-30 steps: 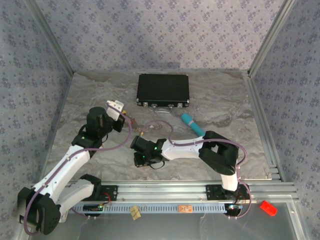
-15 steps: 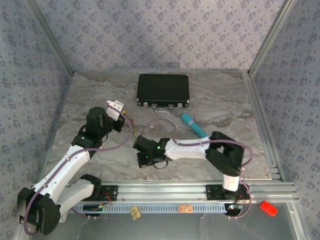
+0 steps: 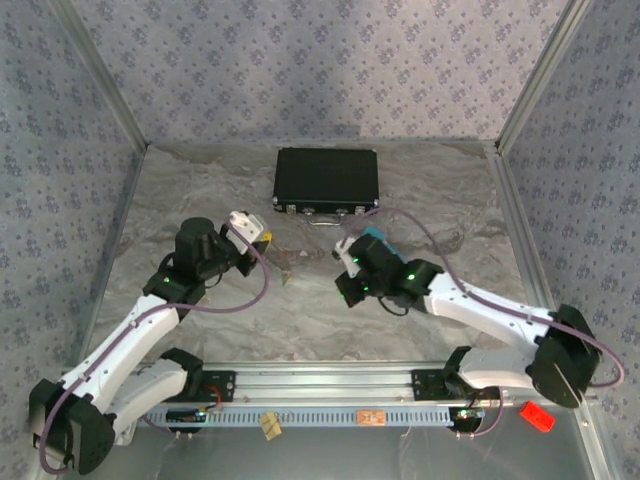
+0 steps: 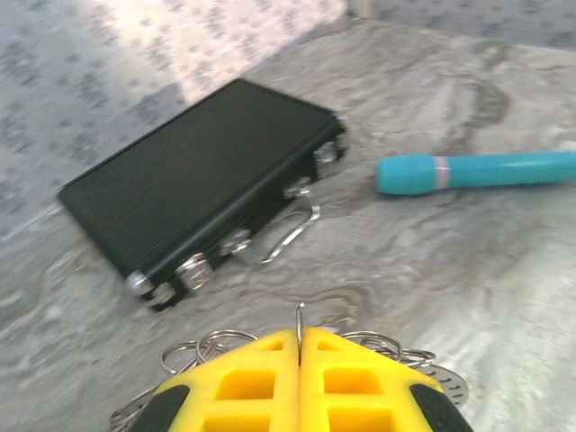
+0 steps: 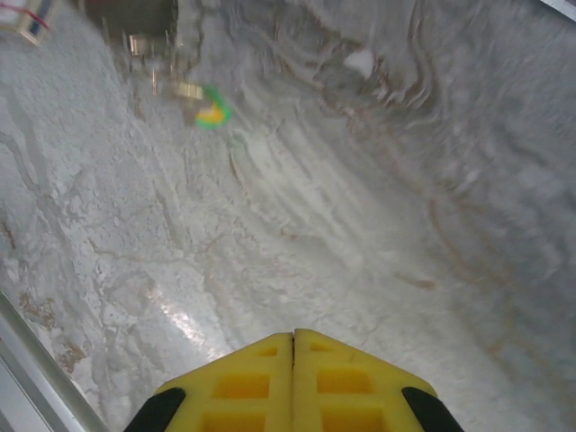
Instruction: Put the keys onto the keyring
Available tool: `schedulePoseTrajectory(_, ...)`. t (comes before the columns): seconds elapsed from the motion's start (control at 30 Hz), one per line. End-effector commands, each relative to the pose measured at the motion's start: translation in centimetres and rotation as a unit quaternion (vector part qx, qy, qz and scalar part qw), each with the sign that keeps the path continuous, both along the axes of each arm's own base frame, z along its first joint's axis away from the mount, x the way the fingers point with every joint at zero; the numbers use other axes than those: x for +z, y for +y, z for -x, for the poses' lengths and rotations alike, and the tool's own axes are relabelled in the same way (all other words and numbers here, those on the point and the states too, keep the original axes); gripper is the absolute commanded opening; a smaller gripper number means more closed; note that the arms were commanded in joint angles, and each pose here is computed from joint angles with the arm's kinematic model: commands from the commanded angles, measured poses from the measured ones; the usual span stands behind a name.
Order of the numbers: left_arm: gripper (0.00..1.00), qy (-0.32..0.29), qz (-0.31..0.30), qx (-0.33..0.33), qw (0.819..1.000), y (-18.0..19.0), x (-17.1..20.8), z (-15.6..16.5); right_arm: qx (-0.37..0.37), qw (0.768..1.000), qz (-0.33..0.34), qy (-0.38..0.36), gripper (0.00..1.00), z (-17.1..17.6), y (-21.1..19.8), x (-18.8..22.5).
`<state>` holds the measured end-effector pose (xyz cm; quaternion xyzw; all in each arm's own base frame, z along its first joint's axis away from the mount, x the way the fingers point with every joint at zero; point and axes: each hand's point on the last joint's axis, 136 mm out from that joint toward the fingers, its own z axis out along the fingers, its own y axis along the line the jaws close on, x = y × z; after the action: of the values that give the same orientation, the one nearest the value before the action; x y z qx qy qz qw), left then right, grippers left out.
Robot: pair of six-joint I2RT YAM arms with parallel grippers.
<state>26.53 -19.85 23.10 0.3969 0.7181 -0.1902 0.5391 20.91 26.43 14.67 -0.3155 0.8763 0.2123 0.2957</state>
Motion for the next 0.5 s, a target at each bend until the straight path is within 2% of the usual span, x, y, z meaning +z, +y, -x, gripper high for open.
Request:
schedulePoseTrajectory(0.0,0.0,-0.043,0.01,-0.118,0.992,-2.8,1.9,3.3,0.12,0.988,-0.066,-0.065,0.0,0.8,1.3,3.7)
schedulePoseTrajectory(0.13,0.0,-0.052,0.017,-0.213,0.976,-4.7,0.8,6.5,0.178,0.978,-0.093,-0.057,0.0,1.7,1.2,5.5)
schedulePoseTrajectory(0.47,0.0,-0.04,0.011,-0.265,0.963,-6.5,-0.1,7.7,0.229,0.968,-0.098,-0.028,0.0,2.4,2.1,6.0)
